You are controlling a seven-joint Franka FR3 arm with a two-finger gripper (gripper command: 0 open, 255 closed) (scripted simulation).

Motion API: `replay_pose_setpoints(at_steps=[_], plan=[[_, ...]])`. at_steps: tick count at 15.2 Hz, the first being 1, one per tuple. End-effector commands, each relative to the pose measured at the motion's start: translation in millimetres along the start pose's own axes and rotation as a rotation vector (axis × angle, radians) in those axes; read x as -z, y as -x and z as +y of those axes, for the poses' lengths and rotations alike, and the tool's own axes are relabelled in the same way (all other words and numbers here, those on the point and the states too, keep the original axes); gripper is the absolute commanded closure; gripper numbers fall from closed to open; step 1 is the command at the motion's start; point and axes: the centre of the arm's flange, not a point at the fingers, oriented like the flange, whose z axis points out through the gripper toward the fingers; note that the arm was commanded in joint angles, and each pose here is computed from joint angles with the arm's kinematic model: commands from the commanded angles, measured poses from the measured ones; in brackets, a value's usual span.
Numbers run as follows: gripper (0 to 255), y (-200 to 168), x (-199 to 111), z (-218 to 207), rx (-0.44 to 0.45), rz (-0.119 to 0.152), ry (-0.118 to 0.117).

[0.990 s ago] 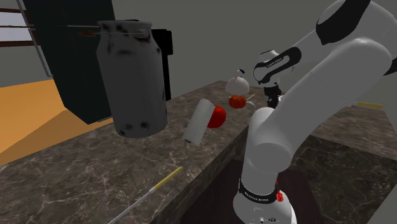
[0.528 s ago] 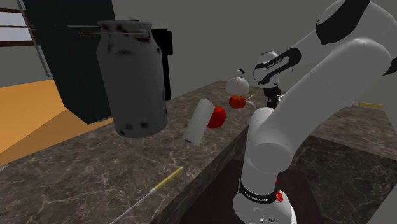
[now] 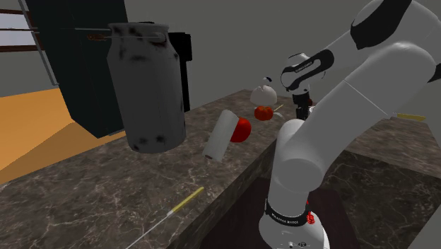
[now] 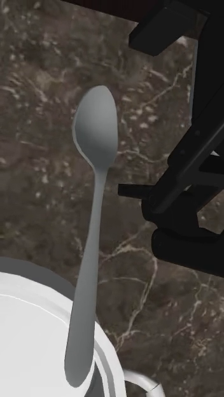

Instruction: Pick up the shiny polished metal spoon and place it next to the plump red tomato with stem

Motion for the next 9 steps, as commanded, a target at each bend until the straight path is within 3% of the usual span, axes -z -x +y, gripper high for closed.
replay_pose_setpoints(at_steps=[1,9], plan=[[0,-1,23,-1,0.0,0.0,0.0],[0,-1,33,-1,0.0,0.0,0.0]])
